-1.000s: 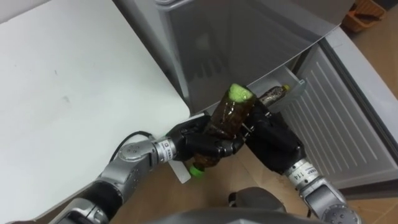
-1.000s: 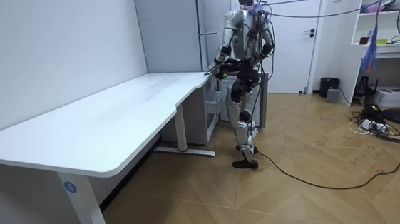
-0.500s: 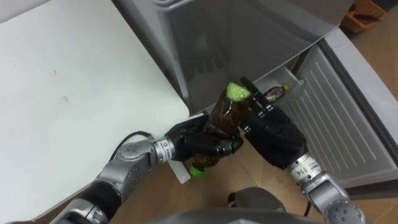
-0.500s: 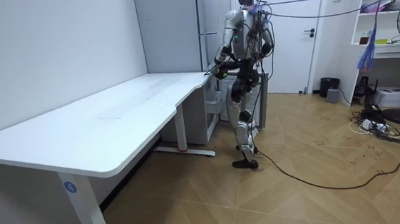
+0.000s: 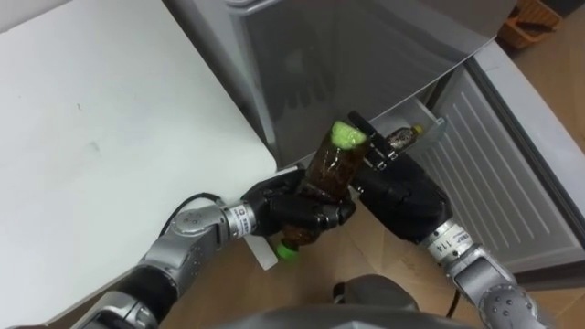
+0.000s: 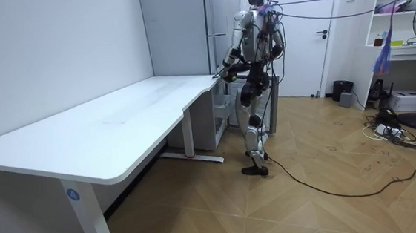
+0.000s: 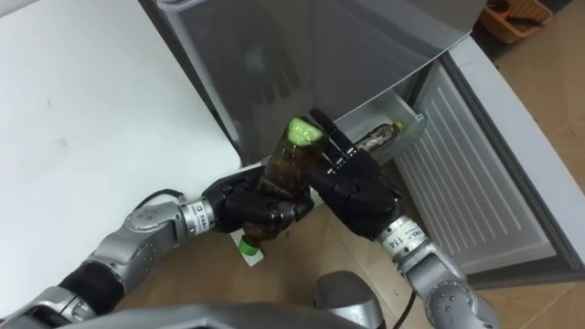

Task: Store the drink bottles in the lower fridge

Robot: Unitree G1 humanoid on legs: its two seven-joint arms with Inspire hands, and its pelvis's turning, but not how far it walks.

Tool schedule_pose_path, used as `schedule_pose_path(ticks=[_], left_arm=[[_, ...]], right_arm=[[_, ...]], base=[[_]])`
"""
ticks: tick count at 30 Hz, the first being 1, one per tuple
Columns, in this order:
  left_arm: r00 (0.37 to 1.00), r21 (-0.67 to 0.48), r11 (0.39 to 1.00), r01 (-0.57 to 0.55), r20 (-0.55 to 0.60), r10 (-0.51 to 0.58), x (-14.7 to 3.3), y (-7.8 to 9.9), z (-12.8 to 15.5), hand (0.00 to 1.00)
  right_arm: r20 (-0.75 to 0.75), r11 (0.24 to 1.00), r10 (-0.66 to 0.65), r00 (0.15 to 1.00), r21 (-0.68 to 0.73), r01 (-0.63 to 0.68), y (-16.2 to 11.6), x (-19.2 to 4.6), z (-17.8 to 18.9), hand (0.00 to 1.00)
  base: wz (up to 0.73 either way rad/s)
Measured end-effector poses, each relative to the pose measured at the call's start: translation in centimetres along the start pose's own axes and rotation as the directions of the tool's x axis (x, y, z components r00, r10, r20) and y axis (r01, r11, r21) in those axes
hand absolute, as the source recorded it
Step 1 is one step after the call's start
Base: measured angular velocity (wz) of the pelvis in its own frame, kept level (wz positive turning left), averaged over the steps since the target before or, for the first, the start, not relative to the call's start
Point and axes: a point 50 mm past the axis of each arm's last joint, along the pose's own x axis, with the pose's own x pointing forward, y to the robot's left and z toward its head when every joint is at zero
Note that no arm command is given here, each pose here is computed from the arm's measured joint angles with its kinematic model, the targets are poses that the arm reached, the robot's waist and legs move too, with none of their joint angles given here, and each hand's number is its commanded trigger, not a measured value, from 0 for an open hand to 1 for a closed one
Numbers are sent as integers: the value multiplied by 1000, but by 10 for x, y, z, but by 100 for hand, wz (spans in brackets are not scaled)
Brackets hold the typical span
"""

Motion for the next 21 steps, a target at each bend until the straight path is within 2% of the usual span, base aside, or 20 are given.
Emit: schedule_pose_path(ticks=[13,21], left_arm=[[1000,4,1000,-3,-10,3,-1,1,-2,100],[1000,28,1000,-4,-26,5,-2,3,-2,100]], right_arm=[[-38,997,8,999,-79,-11,-1,0,5,0],[-99,983,3,995,-184,-21,1,0,8,0]], base=[[0],[0]])
